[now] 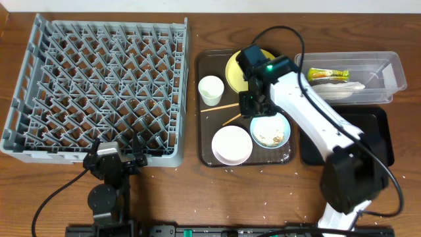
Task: Sort waste into correct bins and load items into the dishwasher
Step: 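Grasp the light-blue bowl rim with the right gripper, then tip the light-blue bowl over the black tray to dump scraps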
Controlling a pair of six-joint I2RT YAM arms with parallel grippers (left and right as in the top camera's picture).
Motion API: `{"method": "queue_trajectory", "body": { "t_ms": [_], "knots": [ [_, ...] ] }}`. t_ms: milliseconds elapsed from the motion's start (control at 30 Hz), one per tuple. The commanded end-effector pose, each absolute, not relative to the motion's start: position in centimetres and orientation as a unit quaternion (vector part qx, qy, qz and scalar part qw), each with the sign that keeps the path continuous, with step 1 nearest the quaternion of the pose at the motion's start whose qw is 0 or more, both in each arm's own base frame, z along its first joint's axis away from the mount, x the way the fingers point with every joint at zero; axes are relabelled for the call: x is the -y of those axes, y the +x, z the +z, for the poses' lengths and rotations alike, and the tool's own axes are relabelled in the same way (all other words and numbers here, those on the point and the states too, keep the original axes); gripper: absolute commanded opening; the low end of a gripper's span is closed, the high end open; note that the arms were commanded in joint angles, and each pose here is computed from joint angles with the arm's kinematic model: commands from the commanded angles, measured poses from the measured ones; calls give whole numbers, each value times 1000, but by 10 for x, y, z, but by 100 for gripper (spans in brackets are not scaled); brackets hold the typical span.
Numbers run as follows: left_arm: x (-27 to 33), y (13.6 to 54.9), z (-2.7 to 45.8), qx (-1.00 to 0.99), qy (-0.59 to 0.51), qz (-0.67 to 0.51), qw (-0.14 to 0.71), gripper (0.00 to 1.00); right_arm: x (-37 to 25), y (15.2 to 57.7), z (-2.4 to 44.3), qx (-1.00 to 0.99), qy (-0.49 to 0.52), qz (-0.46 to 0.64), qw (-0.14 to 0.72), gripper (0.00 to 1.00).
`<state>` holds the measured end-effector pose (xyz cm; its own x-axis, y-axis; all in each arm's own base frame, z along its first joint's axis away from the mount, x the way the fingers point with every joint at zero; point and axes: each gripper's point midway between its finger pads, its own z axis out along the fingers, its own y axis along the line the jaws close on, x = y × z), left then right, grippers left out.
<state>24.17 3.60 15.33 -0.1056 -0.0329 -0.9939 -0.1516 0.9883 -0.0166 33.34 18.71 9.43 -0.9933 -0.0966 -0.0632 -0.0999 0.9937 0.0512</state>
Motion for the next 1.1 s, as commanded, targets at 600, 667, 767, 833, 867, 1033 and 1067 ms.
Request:
{"method": "queue_trajectory", "body": {
  "t_ms": [600, 667, 767, 833, 867, 1033, 1067],
  "knots": [
    [-38, 241, 138, -756, -67, 47, 650, 95, -173, 306, 19, -996, -5, -60, -70, 5],
    [-38, 241, 138, -756, -67, 47, 650, 95, -172, 304, 18, -995, -4, -63, -72, 1],
    [-38, 241, 138, -756, -67, 47, 650, 95, -169, 305, 18, -995, -5, -71, -69, 3],
    [-38, 241, 138, -756, -67, 47, 650, 95, -168, 306, 18, -995, -5, -72, -68, 4],
    [-38, 241, 138, -756, -67, 47, 650, 95, -168, 306, 18, -995, -6, -72, -68, 5],
    [-38, 241, 138, -756, -67, 47, 650, 95, -169, 306, 19, -995, -17, -70, -68, 1],
    [-38, 241, 138, -755, -67, 47, 650, 95, -170, 306, 20, -995, -22, -65, -68, 1]
  ]
}}
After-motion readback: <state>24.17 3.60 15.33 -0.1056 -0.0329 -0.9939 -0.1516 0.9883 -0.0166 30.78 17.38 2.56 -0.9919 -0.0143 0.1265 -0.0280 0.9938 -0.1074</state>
